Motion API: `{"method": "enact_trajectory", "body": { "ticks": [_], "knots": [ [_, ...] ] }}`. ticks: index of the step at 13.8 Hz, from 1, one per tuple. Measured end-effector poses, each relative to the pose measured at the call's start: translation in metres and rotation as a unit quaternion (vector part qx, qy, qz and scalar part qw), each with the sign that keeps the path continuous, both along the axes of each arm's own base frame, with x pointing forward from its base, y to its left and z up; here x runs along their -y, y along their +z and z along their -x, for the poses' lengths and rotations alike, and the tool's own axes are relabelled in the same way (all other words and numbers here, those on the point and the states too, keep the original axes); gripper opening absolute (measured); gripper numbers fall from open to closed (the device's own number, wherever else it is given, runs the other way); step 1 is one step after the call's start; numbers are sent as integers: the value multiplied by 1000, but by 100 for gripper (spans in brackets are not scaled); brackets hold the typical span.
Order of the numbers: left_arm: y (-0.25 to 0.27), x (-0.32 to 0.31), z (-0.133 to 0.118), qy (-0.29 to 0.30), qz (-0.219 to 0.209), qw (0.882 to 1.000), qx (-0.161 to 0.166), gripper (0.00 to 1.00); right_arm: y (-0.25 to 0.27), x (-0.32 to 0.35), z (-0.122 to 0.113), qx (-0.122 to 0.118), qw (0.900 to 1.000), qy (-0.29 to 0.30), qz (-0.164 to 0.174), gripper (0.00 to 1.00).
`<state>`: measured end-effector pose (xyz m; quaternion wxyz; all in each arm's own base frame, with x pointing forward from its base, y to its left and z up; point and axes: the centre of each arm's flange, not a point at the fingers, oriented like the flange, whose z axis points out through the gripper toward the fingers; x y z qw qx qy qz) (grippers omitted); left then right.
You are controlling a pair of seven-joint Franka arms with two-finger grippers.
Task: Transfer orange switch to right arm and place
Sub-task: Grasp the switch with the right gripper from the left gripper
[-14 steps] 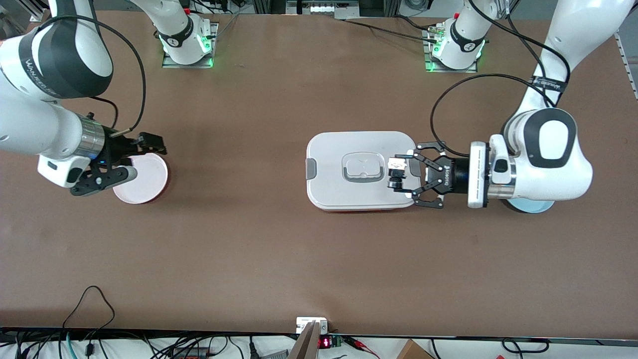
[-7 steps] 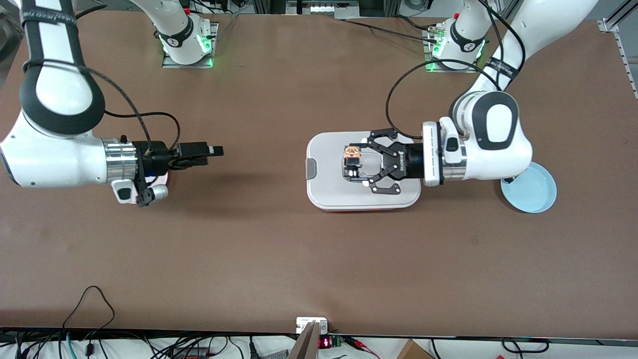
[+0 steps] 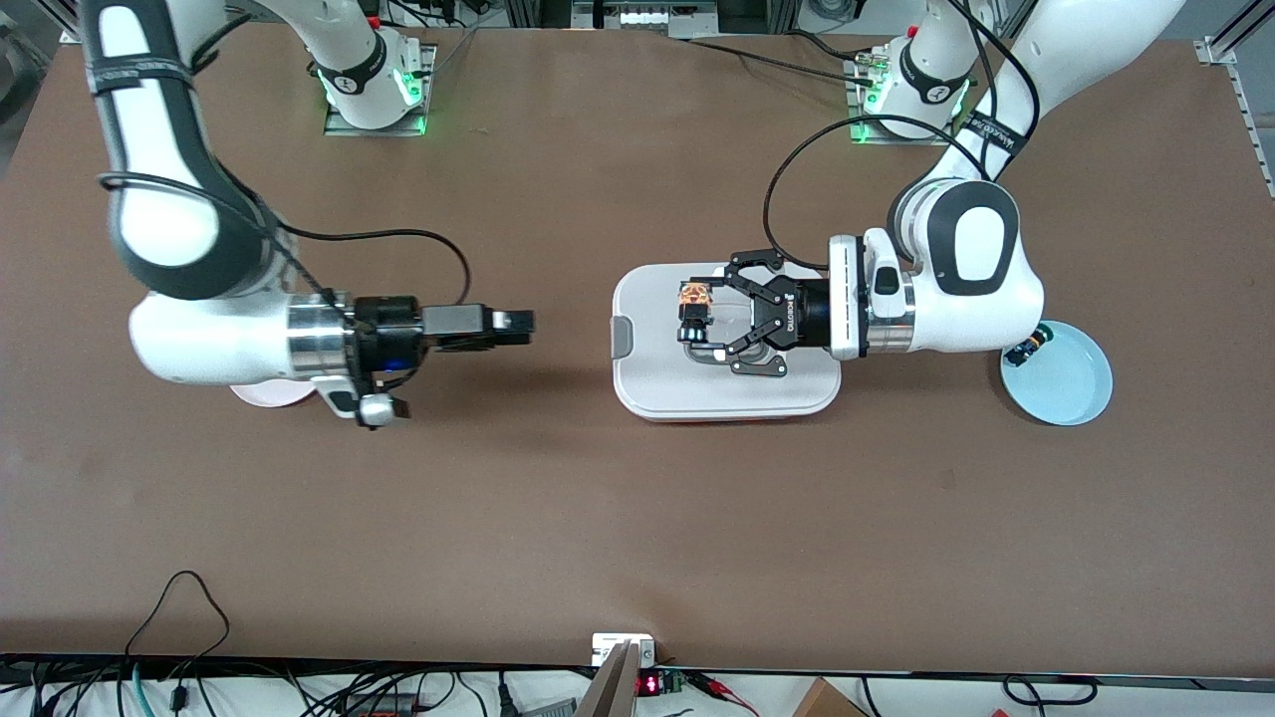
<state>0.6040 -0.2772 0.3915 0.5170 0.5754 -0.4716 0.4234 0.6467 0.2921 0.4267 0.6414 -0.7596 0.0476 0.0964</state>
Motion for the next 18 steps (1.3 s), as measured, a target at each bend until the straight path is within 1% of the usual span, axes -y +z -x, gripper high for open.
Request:
{"method": "enact_trajectory", "body": {
  "ticks": [3, 5, 10, 13, 15, 18],
  "knots": [
    [0, 0, 0, 0, 0, 1000, 0, 73, -29, -38, 11, 6, 998, -40, -48, 100],
    [0, 0, 0, 0, 0, 1000, 0, 73, -44, -57, 22, 4, 996, -61, -71, 100],
    [-1, 0, 0, 0, 0, 1000, 0, 73, -48, -107, 46, -21, 989, -108, -97, 100],
    [0, 1, 1, 0, 0, 1000, 1, 73, -49, -118, 52, -27, 987, -124, -103, 100],
    [0, 1, 1, 0, 0, 1000, 1, 73, -48, -129, 59, -25, 983, -137, -115, 100],
    [-1, 1, 1, 0, -1, 1000, 1, 73, -50, -142, 68, -26, 983, -144, -112, 100]
  ]
}}
